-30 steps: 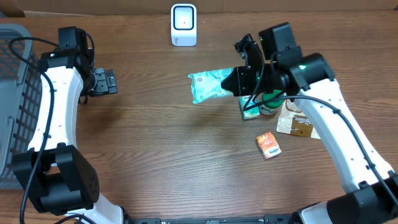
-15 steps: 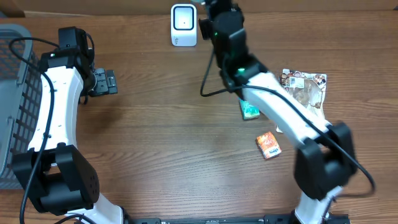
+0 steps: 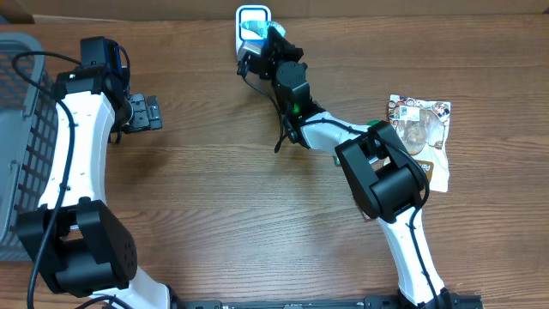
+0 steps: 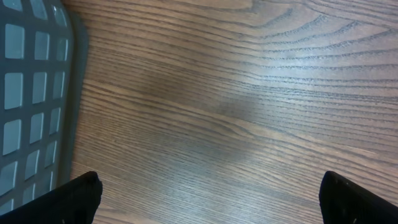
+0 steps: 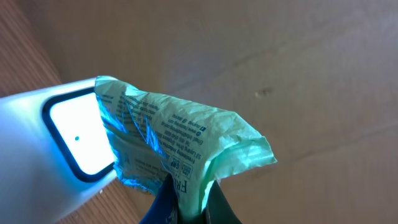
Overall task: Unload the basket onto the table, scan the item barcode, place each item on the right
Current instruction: 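Lift the wipes pack and hold it to the white scanner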
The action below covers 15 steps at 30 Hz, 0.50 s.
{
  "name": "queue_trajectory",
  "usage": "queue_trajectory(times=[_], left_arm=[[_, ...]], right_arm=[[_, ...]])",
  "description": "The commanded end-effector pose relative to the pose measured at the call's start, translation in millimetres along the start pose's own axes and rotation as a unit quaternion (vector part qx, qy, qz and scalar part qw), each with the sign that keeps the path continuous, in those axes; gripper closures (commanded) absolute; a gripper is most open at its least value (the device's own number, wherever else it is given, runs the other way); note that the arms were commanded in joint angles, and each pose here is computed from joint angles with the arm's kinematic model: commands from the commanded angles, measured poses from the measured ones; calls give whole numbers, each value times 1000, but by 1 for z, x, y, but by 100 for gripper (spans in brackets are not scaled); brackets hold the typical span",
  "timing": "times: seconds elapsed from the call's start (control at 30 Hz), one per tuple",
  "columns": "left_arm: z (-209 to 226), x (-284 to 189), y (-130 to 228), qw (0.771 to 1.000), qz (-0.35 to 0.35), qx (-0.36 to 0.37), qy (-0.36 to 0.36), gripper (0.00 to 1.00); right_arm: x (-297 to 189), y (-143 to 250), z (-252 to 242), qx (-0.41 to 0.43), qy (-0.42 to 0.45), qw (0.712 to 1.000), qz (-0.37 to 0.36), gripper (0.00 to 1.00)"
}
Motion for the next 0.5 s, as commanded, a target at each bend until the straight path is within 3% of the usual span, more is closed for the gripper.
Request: queue_trajectory(times=[0.0, 0.47], left_arm=[[1, -1, -2, 1000, -3, -4, -1, 1], [1, -1, -2, 1000, -3, -4, -1, 0]], right_arm=[[6, -8, -29, -3, 35, 999, -27, 96], [7, -6, -40, -2, 59, 998, -22, 96]])
Point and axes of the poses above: each gripper's point midway between its finger pads, its own x axis out along the fingers, its own z axis along the line the jaws close on, y = z × x, the point moved 6 cm from there along -x, back along the fingers, and after that the axes turned 13 degrees about -x, right-handed, at the moved point
